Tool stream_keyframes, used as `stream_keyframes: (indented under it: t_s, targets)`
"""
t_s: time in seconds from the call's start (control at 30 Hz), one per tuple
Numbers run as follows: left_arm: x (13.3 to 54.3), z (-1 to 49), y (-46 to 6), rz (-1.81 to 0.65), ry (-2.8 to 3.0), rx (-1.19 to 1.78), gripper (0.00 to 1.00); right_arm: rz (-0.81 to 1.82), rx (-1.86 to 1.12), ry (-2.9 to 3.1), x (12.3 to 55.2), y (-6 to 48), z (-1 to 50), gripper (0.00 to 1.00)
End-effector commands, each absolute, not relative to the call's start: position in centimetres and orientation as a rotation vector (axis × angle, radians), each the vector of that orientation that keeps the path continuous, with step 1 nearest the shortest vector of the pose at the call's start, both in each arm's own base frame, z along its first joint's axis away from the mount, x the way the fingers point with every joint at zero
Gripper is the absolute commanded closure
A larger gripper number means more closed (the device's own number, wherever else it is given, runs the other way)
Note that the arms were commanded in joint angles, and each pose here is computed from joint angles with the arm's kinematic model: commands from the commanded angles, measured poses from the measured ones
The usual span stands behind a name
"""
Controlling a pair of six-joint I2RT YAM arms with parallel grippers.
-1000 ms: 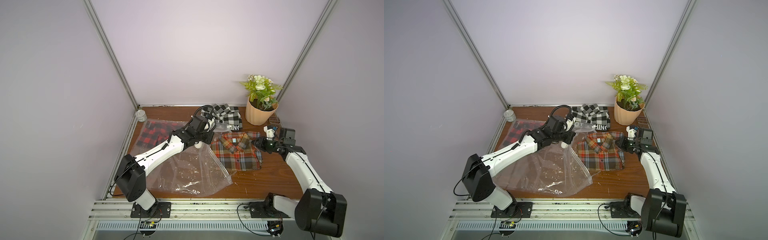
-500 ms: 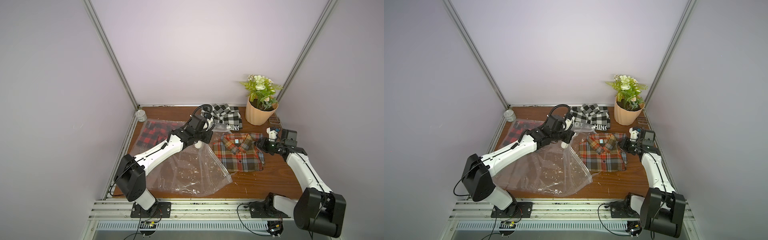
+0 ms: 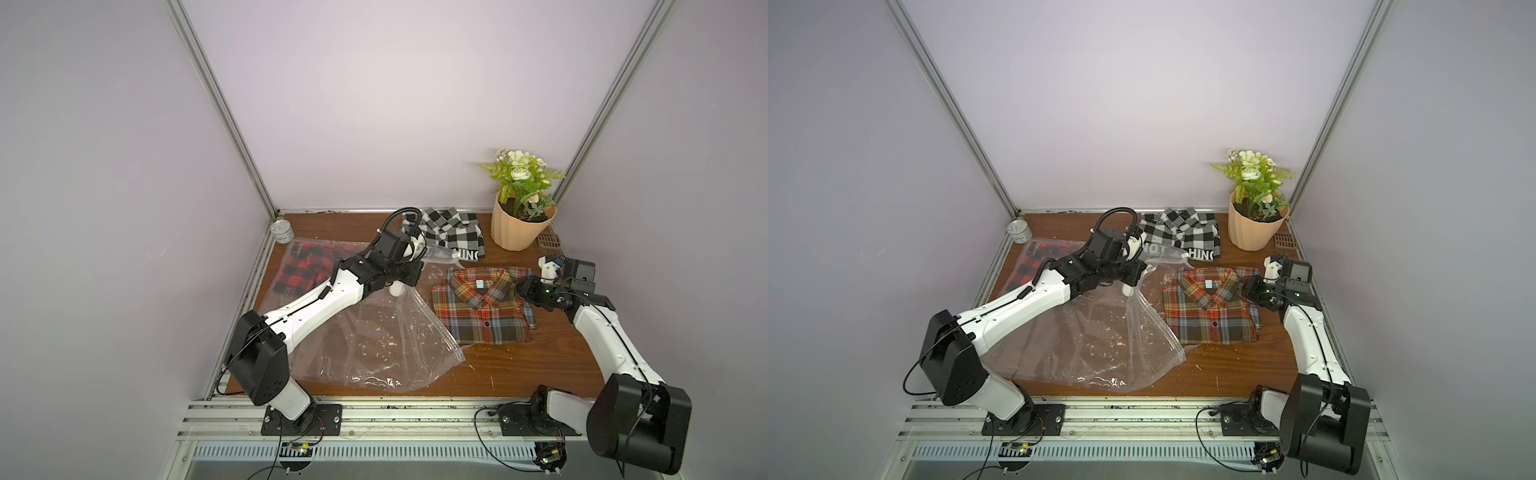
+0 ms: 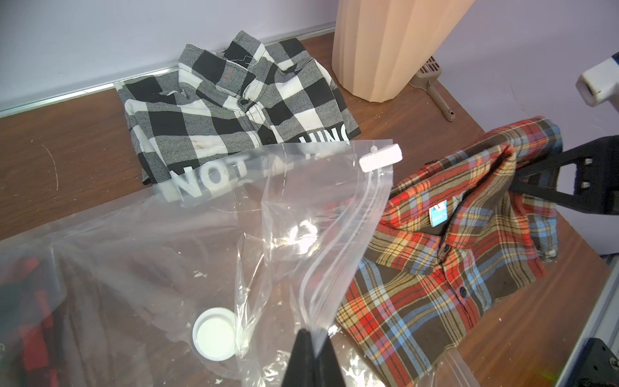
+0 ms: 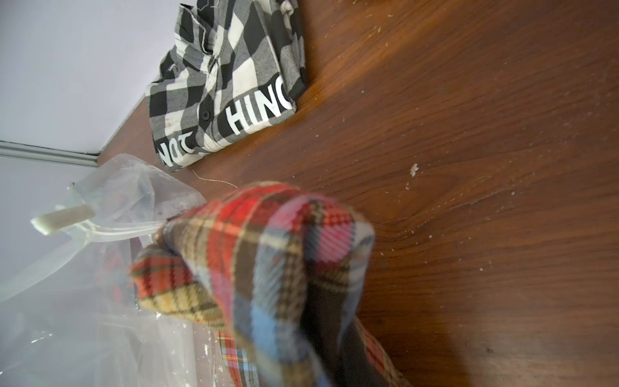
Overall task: Take the shirt out of the vacuum bag
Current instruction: Place the shirt at the center of the board.
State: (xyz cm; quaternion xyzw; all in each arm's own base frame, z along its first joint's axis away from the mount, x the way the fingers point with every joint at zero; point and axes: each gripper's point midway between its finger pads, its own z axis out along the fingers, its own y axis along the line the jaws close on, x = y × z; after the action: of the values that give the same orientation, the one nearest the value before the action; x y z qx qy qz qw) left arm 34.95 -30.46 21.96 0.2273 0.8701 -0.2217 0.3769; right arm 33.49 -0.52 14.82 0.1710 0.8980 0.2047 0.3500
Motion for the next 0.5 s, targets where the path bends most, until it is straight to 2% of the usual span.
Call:
stream_keyframes:
  t_s: [0.0,0.47]
  targets:
    - [35.0,23.3,-29.1,-0.545,2.21,0.557,1.0,0.449,0.459,2.287,34.1,-2.2,15.2,1.0]
    - [35.0,24.2,-27.9,-0.521,2.196,0.545,1.0,0.357,0.553,2.282,33.7,-4.8,13.8,1.0]
